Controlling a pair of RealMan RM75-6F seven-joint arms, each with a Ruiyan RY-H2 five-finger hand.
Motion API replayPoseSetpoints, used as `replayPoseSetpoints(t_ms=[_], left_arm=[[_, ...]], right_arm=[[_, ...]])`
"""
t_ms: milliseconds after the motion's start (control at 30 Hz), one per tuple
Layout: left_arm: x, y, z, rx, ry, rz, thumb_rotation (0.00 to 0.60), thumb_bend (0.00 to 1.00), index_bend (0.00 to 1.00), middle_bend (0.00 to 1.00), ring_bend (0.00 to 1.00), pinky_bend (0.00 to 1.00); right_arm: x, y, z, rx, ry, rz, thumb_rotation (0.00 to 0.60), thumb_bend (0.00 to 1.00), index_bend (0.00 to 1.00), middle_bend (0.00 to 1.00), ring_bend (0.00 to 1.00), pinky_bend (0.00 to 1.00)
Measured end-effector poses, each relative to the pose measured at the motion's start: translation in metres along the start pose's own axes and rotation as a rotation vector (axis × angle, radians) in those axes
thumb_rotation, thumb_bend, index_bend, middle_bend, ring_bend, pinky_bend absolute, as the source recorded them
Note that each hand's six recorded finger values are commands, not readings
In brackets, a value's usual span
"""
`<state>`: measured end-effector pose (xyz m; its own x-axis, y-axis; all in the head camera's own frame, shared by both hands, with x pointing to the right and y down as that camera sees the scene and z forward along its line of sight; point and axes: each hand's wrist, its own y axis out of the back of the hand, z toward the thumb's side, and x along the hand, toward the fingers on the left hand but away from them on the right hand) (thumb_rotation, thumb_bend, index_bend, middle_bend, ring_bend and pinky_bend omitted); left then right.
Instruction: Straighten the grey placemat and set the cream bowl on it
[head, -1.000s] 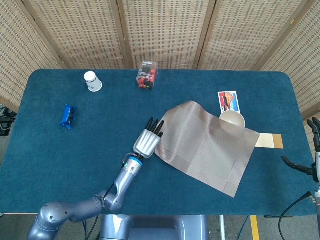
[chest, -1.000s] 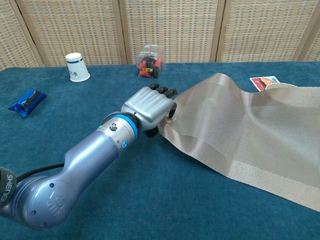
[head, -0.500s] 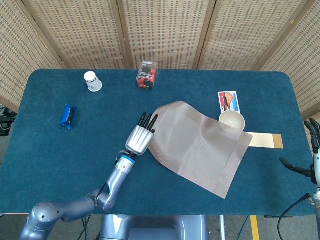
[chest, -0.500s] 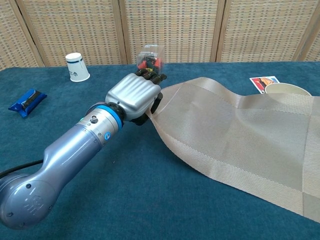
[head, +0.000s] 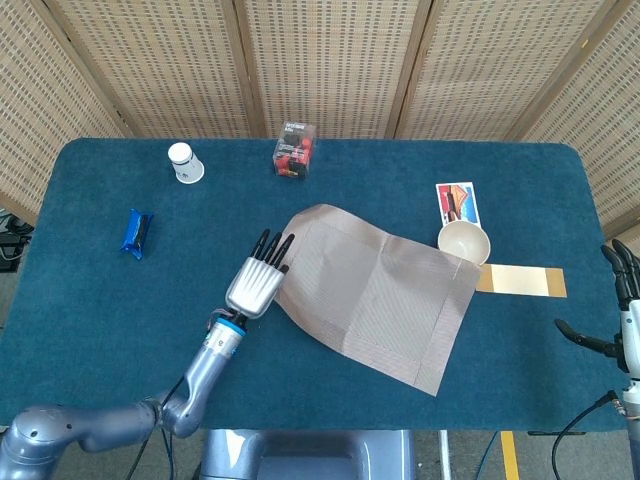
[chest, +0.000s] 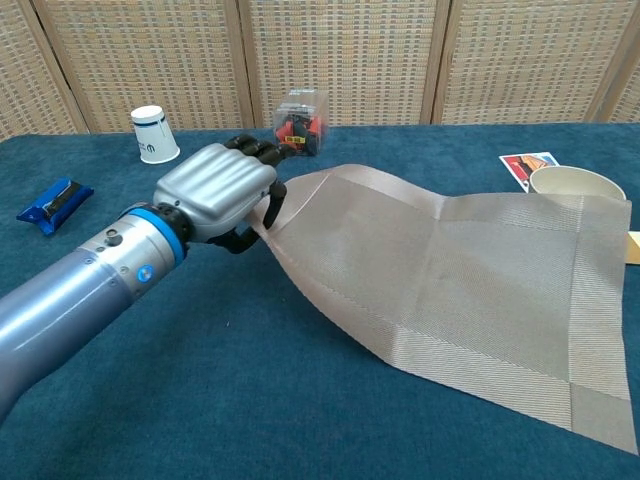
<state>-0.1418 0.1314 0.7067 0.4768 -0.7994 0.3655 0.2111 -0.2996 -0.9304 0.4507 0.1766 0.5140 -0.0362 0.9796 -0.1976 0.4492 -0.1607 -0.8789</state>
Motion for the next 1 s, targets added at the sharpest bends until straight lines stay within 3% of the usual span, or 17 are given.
replayPoseSetpoints(t_ms=[367,833,933,1000], left_arm=[[-0.082,-0.009,-0.016,-0.028,-0.061,-0.108,0.6,0.48,0.82,0.0,0.0,0.0],[-0.156,-0.008,-0.005,-0.083,-0.193,-0.127,0.6,0.48,0.81,0.0,0.0,0.0],[-0.168,-0.01,-0.007,-0.096,-0.199,-0.141,0.6,0.47,0.73,0.0,0.0,0.0],[-0.173,-0.012,-0.009,-0.101,-0.201,-0.148,0.6,0.43,0.6,0.0,0.0,0.0]], right_arm=[[0.003,-0.002,0.005,0.026,0.009,-0.003,0.6,0.18,0.05,0.0,0.0,0.0],[0.006,-0.008,0.009,0.063,0.015,-0.006,0.6,0.18,0.05,0.0,0.0,0.0],[0.007,-0.01,0.01,0.068,0.018,-0.004,0.6,0.18,0.05,0.0,0.0,0.0],[0.007,-0.01,0.011,0.071,0.019,-0.002,0.6,0.18,0.05,0.0,0.0,0.0]])
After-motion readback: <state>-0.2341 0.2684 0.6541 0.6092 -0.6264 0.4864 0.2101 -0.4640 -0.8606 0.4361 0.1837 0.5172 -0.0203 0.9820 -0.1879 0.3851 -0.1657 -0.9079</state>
